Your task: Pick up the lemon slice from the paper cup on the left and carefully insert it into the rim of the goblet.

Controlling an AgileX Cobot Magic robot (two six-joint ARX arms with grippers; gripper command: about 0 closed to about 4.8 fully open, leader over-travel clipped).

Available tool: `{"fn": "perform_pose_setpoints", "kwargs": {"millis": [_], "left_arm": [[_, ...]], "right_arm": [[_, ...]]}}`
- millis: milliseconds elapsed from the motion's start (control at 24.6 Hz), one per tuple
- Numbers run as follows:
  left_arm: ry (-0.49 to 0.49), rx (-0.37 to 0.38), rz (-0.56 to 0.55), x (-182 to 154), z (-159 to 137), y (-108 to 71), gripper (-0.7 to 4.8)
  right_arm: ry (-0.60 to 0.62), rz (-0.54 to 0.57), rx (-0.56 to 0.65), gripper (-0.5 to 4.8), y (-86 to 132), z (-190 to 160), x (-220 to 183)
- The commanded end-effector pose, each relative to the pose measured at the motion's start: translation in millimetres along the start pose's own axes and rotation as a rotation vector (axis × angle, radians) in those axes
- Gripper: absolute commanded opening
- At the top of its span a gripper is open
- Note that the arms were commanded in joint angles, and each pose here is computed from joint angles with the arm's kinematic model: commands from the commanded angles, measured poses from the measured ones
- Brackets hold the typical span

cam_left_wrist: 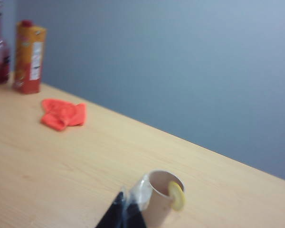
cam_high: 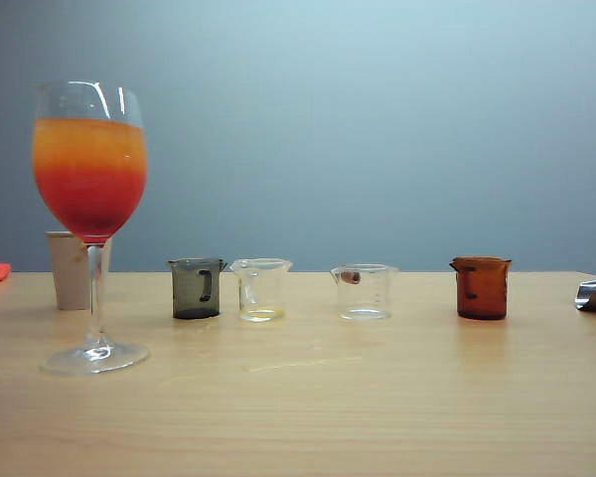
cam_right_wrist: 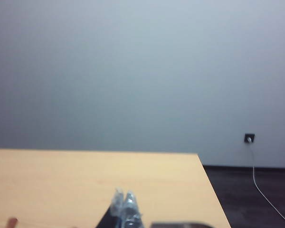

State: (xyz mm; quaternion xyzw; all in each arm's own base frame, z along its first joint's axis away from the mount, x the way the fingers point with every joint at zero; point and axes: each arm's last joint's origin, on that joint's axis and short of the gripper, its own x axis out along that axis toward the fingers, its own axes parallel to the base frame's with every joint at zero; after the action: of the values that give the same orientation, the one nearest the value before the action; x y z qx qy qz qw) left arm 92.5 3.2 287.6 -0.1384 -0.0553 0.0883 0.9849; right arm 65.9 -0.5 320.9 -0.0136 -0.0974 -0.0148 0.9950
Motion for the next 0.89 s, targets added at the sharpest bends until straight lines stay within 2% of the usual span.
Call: {"fn": "perform_pose_setpoints", "kwargs": {"millis": [41, 162, 203, 366, 528, 609, 731, 893], "left_arm": [[0.073, -0.038, 0.076, 26, 28, -12.2, -0.04], [0.134, -0.023, 0.091, 49, 42, -21.9, -0.04], [0.173, -0.017, 0.097, 67, 49, -28.1, -0.04], [0.248, -0.046, 0.121, 103, 59, -39.9, -0.04], [0.308, -0.075, 0.133, 129, 63, -47.4, -0.04], [0.358, -0.115, 0.161, 143, 64, -51.0, -0.04], [0.405, -0.118, 0.154, 158, 60, -54.1, -0.04], [0.445, -0.125, 0.140, 171, 53, -56.5, -0.04]], "right_arm": [[0.016, 0.080, -0.002, -0.02, 2, 28, 14], [0.031, 0.135, -0.001, -0.02, 3, 45, 23], [0.026, 0.158, 0.000, -0.02, 4, 55, 29], [0.010, 0.202, 0.008, -0.02, 8, 73, 40], [0.021, 0.285, 0.020, -0.02, 15, 78, 48], [0.028, 0.345, 0.035, -0.02, 22, 77, 49], [0.061, 0.420, 0.052, -0.03, 33, 74, 52], [0.141, 0.464, 0.057, -0.03, 47, 67, 50]]}}
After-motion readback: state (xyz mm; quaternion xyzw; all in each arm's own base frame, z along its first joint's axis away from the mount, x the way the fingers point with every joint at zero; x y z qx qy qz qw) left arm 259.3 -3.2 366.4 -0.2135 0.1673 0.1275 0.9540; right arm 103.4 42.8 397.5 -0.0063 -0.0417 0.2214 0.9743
